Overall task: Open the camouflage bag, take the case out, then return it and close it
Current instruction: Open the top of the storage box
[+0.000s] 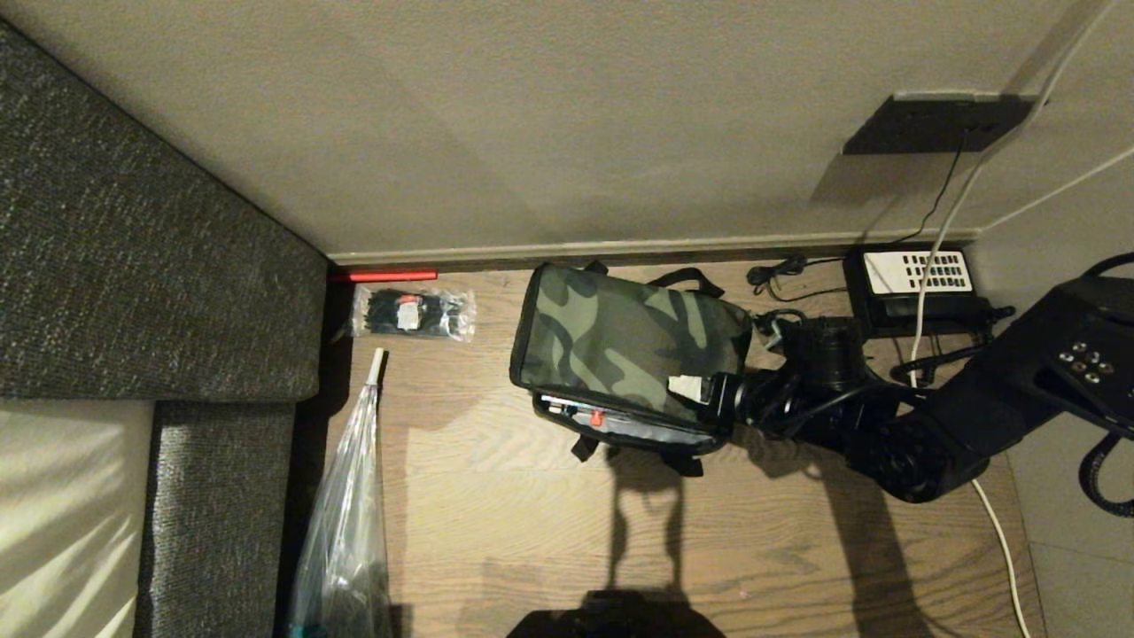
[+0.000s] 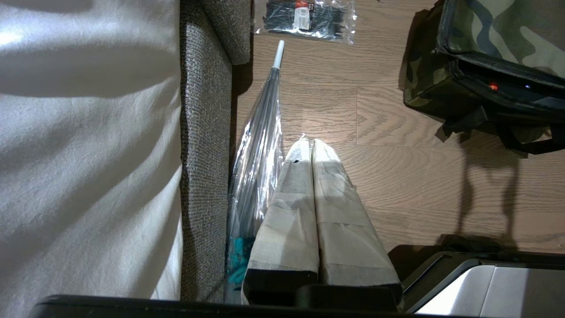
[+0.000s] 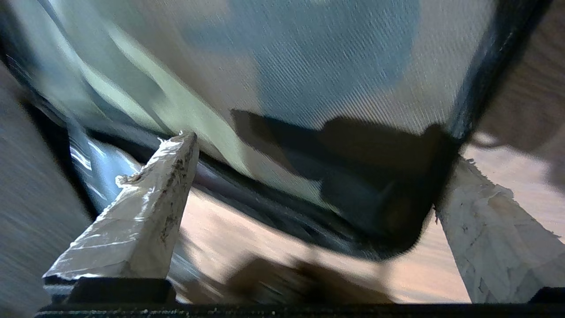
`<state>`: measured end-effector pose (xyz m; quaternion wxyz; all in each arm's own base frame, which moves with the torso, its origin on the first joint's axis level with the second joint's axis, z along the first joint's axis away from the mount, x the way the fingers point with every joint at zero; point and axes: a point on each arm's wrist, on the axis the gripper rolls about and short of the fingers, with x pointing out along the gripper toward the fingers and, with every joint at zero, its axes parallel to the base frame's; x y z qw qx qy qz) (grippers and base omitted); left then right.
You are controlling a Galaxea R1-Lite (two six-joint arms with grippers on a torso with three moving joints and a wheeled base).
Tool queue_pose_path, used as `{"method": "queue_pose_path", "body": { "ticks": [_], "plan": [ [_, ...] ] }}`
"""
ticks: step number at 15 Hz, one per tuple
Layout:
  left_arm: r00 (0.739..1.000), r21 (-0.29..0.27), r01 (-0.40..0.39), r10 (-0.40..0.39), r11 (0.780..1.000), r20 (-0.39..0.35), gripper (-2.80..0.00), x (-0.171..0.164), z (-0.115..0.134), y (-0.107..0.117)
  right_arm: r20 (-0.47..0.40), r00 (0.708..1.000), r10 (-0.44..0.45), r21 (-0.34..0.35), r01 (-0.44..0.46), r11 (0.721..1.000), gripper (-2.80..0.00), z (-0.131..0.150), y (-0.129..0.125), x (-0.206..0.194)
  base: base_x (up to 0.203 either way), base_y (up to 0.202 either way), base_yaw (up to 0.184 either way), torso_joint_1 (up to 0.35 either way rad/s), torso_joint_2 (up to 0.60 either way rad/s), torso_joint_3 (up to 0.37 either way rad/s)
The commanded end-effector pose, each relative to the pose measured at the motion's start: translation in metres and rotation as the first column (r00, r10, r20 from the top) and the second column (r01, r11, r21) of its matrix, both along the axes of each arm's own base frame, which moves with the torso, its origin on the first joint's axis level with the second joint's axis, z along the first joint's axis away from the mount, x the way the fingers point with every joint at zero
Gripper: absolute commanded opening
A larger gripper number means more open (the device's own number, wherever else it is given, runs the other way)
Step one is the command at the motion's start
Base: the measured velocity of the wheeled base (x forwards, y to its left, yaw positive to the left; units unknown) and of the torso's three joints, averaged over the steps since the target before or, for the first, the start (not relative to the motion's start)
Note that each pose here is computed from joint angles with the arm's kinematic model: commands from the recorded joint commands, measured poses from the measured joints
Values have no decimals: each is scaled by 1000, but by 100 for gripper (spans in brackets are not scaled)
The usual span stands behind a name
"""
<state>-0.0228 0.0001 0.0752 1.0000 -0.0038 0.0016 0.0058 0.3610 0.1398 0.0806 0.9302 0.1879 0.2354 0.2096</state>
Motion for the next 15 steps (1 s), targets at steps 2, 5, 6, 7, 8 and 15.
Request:
{"method": "queue_pose_path", "body": {
  "ticks": [2, 5, 6, 7, 8, 15],
  "plan": [
    [1000, -1, -1, 1, 1000, -3, -280, 0, -1, 0, 42, 998, -44, 169, 36, 985, 0, 35, 4, 6, 0, 0, 0, 0, 0, 0],
    [1000, -1, -2, 2, 1000, -3, -280, 0, -1, 0, 49, 996, -76, 264, 60, 963, 0, 55, 1, 8, 0, 0, 0, 0, 0, 0],
    [1000, 0, -1, 1, 1000, -3, -280, 0, -1, 0, 47, 996, -83, 282, 66, 957, 0, 57, 0, 9, 0, 0, 0, 0, 0, 0],
    [1000, 0, -1, 1, 1000, -3, -280, 0, -1, 0, 55, 994, -95, 312, 74, 947, 0, 64, -3, 11, 0, 0, 0, 0, 0, 0],
    [1000, 0, -1, 1, 1000, -3, -280, 0, -1, 0, 70, 991, -115, 338, 85, 938, 0, 72, -8, 14, 0, 0, 0, 0, 0, 0],
    [1000, 0, -1, 1, 1000, -3, -280, 0, -1, 0, 164, 960, -226, 446, 132, 885, 0, 118, -47, 27, 0, 0, 0, 0, 0, 0]
  ]
}}
